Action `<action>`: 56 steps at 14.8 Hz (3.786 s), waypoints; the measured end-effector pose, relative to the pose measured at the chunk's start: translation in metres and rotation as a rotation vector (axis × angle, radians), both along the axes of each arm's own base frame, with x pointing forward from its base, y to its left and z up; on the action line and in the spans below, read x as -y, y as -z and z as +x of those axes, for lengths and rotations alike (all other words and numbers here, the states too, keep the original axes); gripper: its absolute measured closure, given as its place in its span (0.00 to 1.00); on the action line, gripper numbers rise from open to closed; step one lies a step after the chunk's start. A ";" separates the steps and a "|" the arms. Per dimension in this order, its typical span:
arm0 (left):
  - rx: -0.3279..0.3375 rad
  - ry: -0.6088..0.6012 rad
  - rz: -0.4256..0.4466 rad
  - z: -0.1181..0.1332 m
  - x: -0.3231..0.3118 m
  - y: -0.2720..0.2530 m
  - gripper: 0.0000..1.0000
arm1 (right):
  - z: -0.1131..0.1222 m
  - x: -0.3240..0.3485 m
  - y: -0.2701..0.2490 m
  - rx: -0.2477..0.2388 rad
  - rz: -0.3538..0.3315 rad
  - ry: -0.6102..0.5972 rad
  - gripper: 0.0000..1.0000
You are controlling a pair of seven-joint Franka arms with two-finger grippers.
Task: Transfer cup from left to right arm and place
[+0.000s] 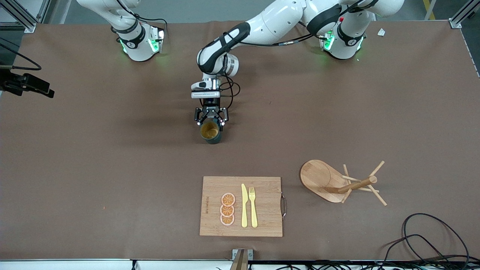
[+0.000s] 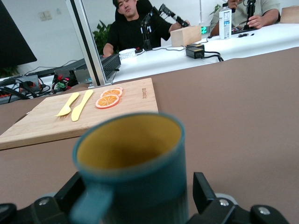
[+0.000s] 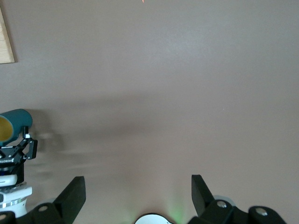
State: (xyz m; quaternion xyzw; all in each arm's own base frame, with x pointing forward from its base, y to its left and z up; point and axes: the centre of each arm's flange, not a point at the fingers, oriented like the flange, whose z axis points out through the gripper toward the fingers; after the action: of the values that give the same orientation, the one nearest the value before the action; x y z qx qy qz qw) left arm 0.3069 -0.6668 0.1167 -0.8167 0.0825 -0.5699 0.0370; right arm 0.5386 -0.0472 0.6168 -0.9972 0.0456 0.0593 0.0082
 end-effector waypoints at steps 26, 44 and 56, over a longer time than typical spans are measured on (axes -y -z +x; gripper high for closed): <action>-0.860 -0.053 -0.055 0.264 -0.290 -0.473 0.00 | -0.013 -0.282 0.202 0.030 -0.045 0.454 0.00; -1.162 -0.129 -0.028 0.290 -0.533 -0.516 0.00 | -0.085 -0.387 0.367 0.150 0.022 0.469 0.07; -1.182 -0.107 -0.011 0.297 -0.570 -0.510 0.00 | -0.080 -0.396 0.373 0.154 0.015 0.182 0.96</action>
State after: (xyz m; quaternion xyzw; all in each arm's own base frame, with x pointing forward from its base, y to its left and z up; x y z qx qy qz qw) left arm 0.6037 -0.0965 0.6266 -0.9988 0.0448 -0.0162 0.0093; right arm 0.4583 0.3486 0.2435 -0.9904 0.1346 -0.0184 0.0246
